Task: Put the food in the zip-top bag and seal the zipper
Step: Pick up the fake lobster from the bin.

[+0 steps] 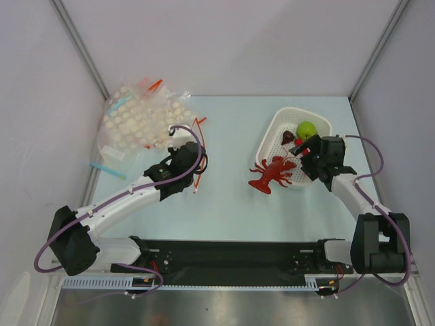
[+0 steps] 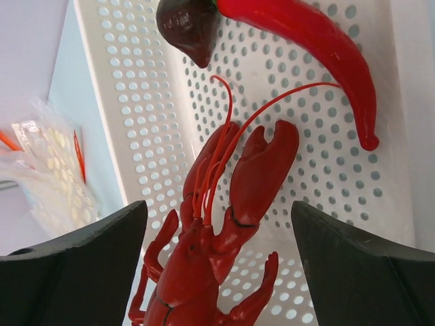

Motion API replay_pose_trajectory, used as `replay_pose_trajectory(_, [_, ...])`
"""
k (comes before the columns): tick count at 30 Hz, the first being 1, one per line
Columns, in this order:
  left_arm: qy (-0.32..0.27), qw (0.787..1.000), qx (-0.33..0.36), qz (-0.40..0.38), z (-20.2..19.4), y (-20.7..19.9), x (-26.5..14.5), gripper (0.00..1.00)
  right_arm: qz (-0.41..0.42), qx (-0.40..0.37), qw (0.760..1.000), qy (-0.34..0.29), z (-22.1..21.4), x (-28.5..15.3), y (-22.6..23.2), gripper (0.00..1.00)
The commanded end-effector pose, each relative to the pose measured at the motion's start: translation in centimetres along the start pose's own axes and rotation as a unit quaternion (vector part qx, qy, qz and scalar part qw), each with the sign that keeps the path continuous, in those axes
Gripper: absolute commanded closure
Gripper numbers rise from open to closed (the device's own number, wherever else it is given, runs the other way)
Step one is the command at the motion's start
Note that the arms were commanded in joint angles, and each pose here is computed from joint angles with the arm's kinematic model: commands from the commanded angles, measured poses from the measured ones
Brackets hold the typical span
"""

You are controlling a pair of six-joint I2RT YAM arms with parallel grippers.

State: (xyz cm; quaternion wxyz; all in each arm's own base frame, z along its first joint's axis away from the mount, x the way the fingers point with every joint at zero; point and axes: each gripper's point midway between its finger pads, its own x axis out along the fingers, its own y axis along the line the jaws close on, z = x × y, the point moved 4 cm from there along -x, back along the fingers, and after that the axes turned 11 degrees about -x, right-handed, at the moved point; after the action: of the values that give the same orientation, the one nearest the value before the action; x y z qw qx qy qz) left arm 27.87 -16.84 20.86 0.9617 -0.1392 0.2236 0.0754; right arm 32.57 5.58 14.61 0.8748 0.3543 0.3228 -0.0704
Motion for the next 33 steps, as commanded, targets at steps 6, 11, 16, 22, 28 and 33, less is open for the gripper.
replay_pose_trajectory(6, [-0.012, 1.0, -0.011, -0.012, 0.9, -0.7, -0.1, 1.0, 0.06, 0.066, 0.995, 0.037, -0.9, 3.3, 0.9, 0.07])
replay_pose_trajectory(11, [-0.011, 1.0, -0.012, -0.014, 0.9, -0.7, -0.2, 1.0, 0.059, 0.085, 0.993, 0.065, -2.2, 5.8, 0.2, 0.11])
replay_pose_trajectory(16, [-0.01, 1.0, -0.012, -0.015, 0.9, -0.6, -0.2, 1.0, 0.078, 0.08, 0.992, 0.057, -2.1, 6.1, 0.6, 0.52])
replay_pose_trajectory(22, [-0.01, 1.0, -0.012, -0.019, 0.9, -0.8, -0.2, 1.0, 0.081, 0.061, 0.995, 0.003, -0.4, 3.9, 1.1, 0.95])
replay_pose_trajectory(28, [-0.008, 1.0, -0.01, -0.022, 0.8, -0.9, -0.2, 1.0, 0.101, 0.057, 0.992, -0.057, 1.5, 0.7, 2.0, 1.0])
replay_pose_trajectory(33, [0.005, 0.999, -0.005, -0.04, 0.6, -1.6, -0.5, 1.0, 0.133, 0.055, 0.984, -0.101, 2.6, -2.0, 3.0, 1.0])
